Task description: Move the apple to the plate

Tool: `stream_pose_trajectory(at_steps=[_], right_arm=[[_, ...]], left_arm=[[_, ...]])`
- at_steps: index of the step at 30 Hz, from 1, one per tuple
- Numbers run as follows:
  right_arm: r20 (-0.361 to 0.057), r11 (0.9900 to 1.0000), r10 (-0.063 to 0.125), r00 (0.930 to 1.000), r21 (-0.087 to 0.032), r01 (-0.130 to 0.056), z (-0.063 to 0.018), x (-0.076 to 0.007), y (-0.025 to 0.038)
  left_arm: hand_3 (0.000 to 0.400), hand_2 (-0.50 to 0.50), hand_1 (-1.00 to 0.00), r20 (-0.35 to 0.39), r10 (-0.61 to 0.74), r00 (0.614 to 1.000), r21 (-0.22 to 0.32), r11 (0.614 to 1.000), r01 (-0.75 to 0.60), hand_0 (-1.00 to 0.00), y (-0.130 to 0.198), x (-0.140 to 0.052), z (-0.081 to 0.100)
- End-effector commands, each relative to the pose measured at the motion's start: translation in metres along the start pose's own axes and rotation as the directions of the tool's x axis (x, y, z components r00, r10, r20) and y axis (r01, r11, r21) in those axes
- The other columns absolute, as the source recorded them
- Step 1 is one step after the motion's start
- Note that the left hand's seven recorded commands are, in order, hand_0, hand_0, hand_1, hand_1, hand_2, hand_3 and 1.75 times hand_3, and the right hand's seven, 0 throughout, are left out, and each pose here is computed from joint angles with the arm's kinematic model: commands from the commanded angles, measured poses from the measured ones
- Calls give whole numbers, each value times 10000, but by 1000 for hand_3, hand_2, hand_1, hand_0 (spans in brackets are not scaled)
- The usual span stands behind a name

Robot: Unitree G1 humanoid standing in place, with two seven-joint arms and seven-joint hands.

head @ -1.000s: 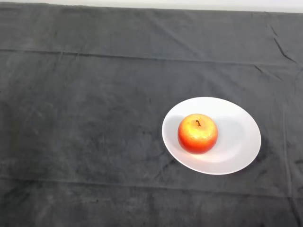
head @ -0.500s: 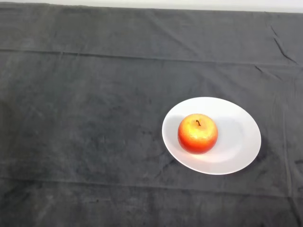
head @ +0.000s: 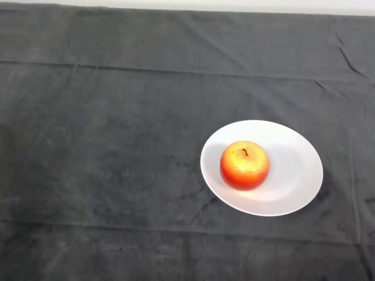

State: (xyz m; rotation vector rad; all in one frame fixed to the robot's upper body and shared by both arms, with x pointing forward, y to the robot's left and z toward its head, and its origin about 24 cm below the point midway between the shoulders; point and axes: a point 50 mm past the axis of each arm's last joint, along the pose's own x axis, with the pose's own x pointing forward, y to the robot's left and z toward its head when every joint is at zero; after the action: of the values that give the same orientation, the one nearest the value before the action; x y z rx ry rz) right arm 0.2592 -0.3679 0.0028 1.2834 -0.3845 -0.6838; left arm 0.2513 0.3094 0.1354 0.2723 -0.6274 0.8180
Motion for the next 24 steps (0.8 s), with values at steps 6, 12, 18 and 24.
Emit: stream_pose_trajectory(at_steps=[6, 12, 18, 24], right_arm=[[348, 9999, 128, 9993, 36, -129, 58, 1, 17], [347, 9999, 127, 9993, 35, -129, 58, 1, 18], [347, 9999, 127, 9993, 34, -128, 58, 1, 18], [347, 9999, 127, 9993, 33, -128, 58, 1, 18]], left_arm=[[0, 0, 0, 82, 389, 9992, -36, 9992, -389, 0, 5, 55, 14], [0, 0, 0, 79, 371, 9993, -27, 9993, -371, 0, 4, 55, 16], [0, 0, 0, 79, 363, 9993, -18, 9993, -363, 0, 2, 52, 13], [0, 0, 0, 81, 358, 9993, -9, 9994, -358, 0, -1, 48, 13]])
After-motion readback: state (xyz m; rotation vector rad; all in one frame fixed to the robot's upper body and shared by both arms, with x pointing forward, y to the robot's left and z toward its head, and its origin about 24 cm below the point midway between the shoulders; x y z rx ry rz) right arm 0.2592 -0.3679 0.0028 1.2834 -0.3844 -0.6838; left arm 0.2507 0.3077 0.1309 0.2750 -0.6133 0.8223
